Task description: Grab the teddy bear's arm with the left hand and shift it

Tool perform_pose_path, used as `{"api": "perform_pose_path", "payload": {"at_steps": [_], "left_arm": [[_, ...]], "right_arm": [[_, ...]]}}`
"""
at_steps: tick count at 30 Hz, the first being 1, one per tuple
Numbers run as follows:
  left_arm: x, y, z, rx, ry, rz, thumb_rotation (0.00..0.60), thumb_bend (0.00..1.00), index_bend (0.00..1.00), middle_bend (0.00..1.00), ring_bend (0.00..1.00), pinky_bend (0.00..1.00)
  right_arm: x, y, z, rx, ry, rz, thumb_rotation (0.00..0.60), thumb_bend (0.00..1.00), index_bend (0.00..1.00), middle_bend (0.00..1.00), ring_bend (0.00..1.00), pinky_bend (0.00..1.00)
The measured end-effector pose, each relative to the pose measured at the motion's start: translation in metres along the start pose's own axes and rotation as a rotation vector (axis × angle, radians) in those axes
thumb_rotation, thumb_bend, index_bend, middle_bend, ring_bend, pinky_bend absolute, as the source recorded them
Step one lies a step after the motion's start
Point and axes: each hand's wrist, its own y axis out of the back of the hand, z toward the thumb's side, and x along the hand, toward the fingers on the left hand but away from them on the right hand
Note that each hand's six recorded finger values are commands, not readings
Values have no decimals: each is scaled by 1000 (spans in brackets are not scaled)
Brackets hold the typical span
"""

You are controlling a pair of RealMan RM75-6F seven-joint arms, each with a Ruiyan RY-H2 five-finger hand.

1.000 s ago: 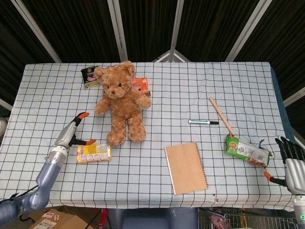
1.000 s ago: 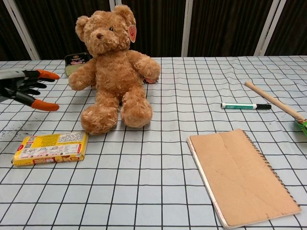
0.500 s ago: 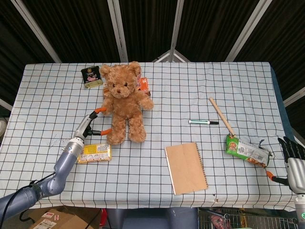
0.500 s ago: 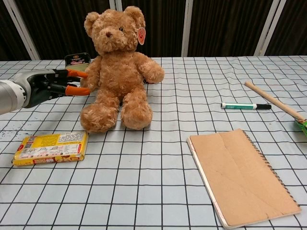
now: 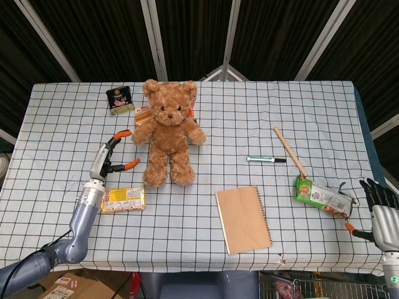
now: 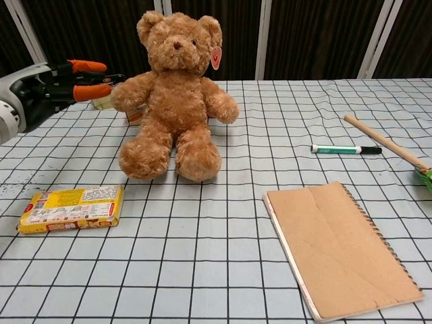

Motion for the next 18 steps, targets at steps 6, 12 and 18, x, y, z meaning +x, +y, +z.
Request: {"api": "perform_pose_path", "payload": {"at_steps": [6,12,18], "left_arm": [[2,14,-2,-31,-9,64,600,244,252,114,0,0],[16,18,-2,-53,16,111,600,244,246,123,0,0],[39,15,3,-92,57,136,600,268,249,189,0,0]], "right_arm": [[-1,-1,1,2,-3,7,600,171,0,0,0,0],[-3,-3,1,3,-5,14,600,172,0,0,0,0],[-5,-4,2,2,-2,18,600,171,0,0,0,0]]}}
